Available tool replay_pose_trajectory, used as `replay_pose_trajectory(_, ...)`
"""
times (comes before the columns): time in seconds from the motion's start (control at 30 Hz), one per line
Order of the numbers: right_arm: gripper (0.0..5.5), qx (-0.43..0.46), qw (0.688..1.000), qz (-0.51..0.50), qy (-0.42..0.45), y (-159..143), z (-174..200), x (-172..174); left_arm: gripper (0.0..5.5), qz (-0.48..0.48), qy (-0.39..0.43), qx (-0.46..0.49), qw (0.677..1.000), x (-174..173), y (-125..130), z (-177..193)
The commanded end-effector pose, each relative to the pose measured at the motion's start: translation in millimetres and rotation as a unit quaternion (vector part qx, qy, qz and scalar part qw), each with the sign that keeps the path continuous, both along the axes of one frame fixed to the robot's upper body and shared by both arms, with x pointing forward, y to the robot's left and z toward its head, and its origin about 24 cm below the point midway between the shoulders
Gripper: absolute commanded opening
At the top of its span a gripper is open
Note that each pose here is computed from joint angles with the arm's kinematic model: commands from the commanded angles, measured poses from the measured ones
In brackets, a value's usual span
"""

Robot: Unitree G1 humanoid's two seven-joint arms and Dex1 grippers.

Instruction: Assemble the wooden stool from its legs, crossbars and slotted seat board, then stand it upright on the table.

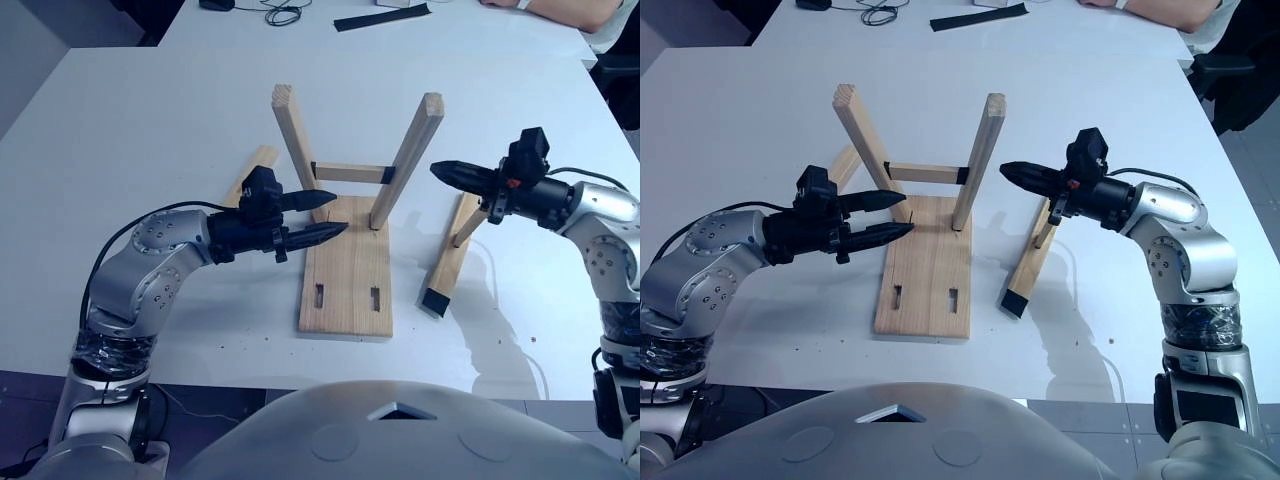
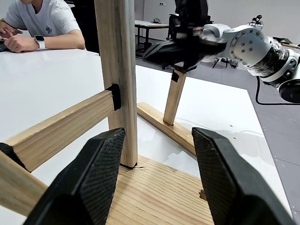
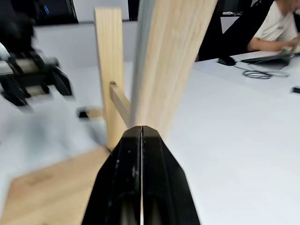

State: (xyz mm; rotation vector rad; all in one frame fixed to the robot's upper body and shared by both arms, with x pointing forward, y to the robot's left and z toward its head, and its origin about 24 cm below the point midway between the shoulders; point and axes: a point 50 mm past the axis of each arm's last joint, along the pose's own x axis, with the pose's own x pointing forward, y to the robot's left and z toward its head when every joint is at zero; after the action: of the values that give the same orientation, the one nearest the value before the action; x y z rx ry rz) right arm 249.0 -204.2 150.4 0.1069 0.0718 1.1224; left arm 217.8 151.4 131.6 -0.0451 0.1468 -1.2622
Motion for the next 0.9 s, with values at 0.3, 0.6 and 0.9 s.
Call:
replay_pose_trajectory(0.3,1.24,0.046,0.994,0.099,-0.009,11,54,-40,2.65,0.014,0.009,-0.002,1.000,-9,3,-2)
replay_pose_trajectory(0.6,1.87,-0.086,0.982,0.144,0.085,13,1,-74,2.65,0.020,0.010,-0.002,1.000,-13,4,-4)
replay_pose_trajectory(0.9,1.87,-0.319,0.941,0.096,0.057,15,-100,-75,2.65,0.021,0.013,-0.008,1.000,-14,0,-5)
